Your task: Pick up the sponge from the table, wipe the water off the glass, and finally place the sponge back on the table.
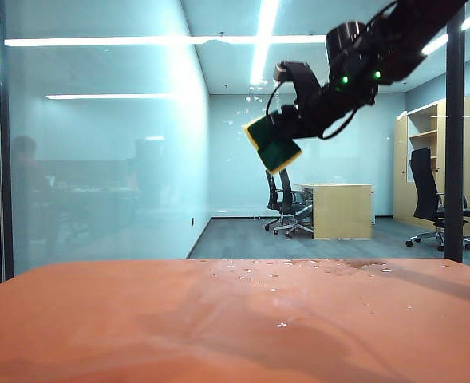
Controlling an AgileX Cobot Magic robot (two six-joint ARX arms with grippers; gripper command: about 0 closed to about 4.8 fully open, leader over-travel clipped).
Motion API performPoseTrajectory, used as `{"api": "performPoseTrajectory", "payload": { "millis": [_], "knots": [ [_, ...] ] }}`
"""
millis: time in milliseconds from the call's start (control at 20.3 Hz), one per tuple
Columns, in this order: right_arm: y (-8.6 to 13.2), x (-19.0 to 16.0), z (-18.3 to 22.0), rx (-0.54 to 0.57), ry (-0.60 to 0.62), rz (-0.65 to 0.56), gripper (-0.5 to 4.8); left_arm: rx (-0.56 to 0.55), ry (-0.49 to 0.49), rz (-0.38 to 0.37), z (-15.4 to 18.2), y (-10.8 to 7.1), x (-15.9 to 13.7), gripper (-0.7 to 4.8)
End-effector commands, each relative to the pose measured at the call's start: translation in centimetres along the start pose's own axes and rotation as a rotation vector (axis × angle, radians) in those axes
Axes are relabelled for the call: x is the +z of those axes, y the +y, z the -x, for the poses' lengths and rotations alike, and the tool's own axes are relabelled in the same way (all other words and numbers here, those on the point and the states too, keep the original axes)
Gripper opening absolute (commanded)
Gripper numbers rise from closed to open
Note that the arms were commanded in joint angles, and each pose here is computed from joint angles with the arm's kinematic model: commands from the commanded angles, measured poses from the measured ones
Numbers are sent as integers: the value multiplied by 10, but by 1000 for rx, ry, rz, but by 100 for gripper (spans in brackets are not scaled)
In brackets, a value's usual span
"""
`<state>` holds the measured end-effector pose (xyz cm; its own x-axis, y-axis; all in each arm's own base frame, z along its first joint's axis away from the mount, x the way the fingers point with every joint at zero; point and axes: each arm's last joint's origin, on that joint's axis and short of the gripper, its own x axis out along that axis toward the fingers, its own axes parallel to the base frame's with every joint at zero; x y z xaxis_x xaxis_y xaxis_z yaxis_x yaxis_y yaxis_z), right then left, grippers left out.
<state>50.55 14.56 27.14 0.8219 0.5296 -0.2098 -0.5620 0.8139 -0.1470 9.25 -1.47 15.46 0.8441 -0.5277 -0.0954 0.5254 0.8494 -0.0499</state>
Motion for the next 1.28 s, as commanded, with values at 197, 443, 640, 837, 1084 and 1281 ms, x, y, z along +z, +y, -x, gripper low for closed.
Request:
{"api": "performPoseTrajectory", "payload": {
  "millis": [197, 443, 640, 837, 1084, 1281],
  "knots": [
    [-3, 60, 16, -34, -136, 41, -6, 3, -2, -9, 0, 0, 1, -5],
    [8, 86, 26, -42, -195, 63, -6, 3, -1, -10, 0, 0, 1, -5],
    [14, 91, 25, -58, -208, 70, -6, 3, -1, -9, 0, 0, 1, -5],
    [15, 66, 7, -42, -136, 51, -6, 3, -1, -9, 0, 0, 1, -5],
    [29, 34, -16, 5, -33, 29, -6, 3, -1, -9, 0, 0, 1, -5],
    [44, 18, -27, 41, 44, 30, -6, 3, -1, -9, 0, 0, 1, -5]
  ]
}}
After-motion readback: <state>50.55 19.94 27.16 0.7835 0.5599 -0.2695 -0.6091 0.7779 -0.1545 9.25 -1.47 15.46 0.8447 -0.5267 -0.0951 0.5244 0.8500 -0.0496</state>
